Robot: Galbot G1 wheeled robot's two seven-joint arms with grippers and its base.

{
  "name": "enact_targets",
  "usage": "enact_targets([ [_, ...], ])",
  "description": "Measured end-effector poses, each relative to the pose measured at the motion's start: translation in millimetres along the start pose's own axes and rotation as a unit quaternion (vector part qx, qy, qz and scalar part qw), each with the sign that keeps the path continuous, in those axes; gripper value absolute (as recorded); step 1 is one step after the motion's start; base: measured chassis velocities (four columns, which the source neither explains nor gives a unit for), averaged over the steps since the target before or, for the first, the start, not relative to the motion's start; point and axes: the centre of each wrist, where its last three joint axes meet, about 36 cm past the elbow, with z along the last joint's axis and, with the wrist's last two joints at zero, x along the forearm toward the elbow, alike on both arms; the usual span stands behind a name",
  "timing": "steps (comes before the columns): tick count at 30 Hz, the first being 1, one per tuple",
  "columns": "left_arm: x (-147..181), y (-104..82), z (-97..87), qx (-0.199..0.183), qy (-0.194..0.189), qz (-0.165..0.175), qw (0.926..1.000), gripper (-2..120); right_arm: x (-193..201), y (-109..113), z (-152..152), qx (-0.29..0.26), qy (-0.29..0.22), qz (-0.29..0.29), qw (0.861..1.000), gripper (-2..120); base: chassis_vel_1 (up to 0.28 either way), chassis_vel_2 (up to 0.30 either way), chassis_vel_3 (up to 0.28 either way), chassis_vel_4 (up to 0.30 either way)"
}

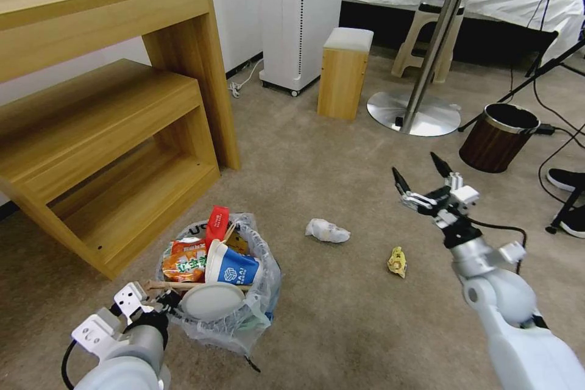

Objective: Pick up the trash bin and place the garbage on the floor into it.

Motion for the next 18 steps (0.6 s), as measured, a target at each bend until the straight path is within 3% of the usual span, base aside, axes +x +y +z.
enact_targets([
  [18,3,6.1,-4.4,-0.001,-0.013,-0.005,0.9999,1,11,10,10,-0.026,0.002,-0.008,1.0,100,-0.006,0.001,0.009,0.0],
])
